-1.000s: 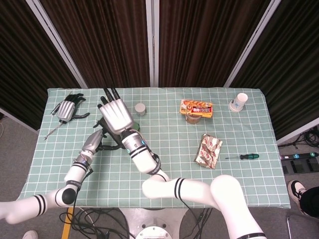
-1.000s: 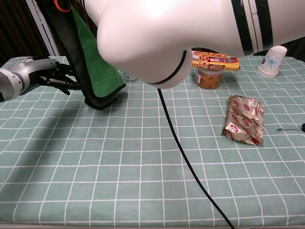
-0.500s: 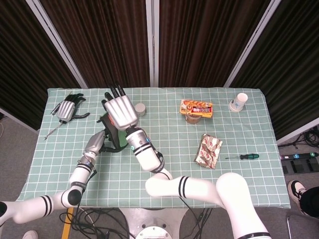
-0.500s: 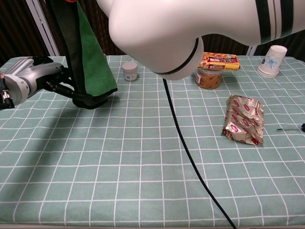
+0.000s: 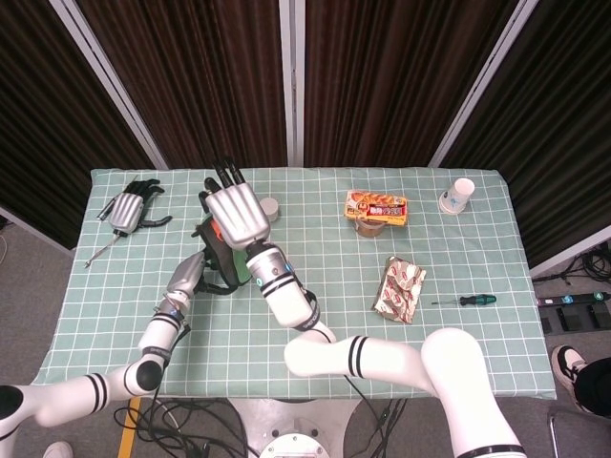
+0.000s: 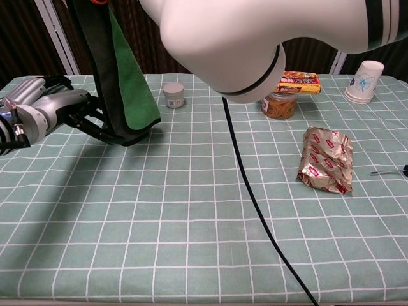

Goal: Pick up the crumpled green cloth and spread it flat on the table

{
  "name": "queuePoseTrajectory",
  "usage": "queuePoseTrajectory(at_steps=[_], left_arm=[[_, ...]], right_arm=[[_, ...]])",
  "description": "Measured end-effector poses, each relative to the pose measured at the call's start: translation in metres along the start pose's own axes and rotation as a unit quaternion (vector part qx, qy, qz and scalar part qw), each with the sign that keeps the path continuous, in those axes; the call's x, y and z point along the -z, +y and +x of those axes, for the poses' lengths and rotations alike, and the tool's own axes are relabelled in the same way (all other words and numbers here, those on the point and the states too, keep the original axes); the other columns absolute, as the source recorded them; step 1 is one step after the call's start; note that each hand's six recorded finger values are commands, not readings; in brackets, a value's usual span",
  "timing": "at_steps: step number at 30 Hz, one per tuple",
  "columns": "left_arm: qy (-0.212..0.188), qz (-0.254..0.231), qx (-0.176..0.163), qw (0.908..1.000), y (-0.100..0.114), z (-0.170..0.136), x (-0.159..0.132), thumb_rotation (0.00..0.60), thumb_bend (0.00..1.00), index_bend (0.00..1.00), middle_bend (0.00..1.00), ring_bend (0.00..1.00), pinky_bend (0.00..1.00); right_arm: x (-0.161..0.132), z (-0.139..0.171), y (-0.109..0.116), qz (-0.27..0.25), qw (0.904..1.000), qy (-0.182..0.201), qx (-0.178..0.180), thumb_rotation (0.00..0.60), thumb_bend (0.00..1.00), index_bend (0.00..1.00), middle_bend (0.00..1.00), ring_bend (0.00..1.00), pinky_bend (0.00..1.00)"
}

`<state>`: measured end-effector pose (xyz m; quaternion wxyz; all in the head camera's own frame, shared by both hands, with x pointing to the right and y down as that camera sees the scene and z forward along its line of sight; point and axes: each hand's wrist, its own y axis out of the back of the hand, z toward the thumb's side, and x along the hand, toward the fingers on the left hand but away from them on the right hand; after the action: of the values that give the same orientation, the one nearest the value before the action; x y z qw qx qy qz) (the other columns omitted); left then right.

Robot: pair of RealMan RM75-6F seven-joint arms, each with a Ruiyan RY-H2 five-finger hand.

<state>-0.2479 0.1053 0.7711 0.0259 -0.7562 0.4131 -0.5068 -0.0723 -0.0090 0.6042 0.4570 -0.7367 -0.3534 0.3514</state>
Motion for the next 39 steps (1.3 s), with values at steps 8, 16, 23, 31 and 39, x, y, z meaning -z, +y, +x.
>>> queuePoseTrajectory(at_steps=[8, 16, 23, 31, 39], left_arm=[[0.012, -0.020, 0.000, 0.9997, 0.000, 0.004, 0.002, 0.510, 0.10, 0.51, 0.25, 0.20, 0.28], [0.019, -0.049, -0.005, 0.9986, 0.002, 0.009, 0.002, 0.500, 0.19, 0.58, 0.30, 0.23, 0.28], [0.020, -0.065, -0.013, 0.9976, 0.003, 0.010, 0.003, 0.497, 0.36, 0.66, 0.37, 0.25, 0.29], [0.009, -0.047, -0.027, 0.9985, 0.011, 0.006, 0.009, 0.498, 0.45, 0.71, 0.38, 0.26, 0.29], [-0.012, -0.025, -0.052, 0.9983, 0.024, -0.003, 0.012, 0.596, 0.53, 0.80, 0.43, 0.26, 0.29]], right_arm=[[0.002, 0.002, 0.001, -0.002, 1.0000, 0.002, -0.001, 0.600, 0.51, 0.76, 0.29, 0.07, 0.00], [0.005, 0.003, 0.003, -0.007, 1.0000, 0.004, -0.001, 0.600, 0.52, 0.76, 0.29, 0.07, 0.00], [0.011, 0.006, 0.003, -0.003, 1.0000, 0.002, -0.002, 0.600, 0.52, 0.76, 0.29, 0.06, 0.00], [0.039, 0.013, -0.001, -0.008, 0.9998, -0.016, -0.009, 0.600, 0.52, 0.76, 0.29, 0.06, 0.00], [0.057, 0.023, 0.011, -0.083, 0.9963, -0.018, -0.017, 0.600, 0.52, 0.76, 0.29, 0.07, 0.00]])
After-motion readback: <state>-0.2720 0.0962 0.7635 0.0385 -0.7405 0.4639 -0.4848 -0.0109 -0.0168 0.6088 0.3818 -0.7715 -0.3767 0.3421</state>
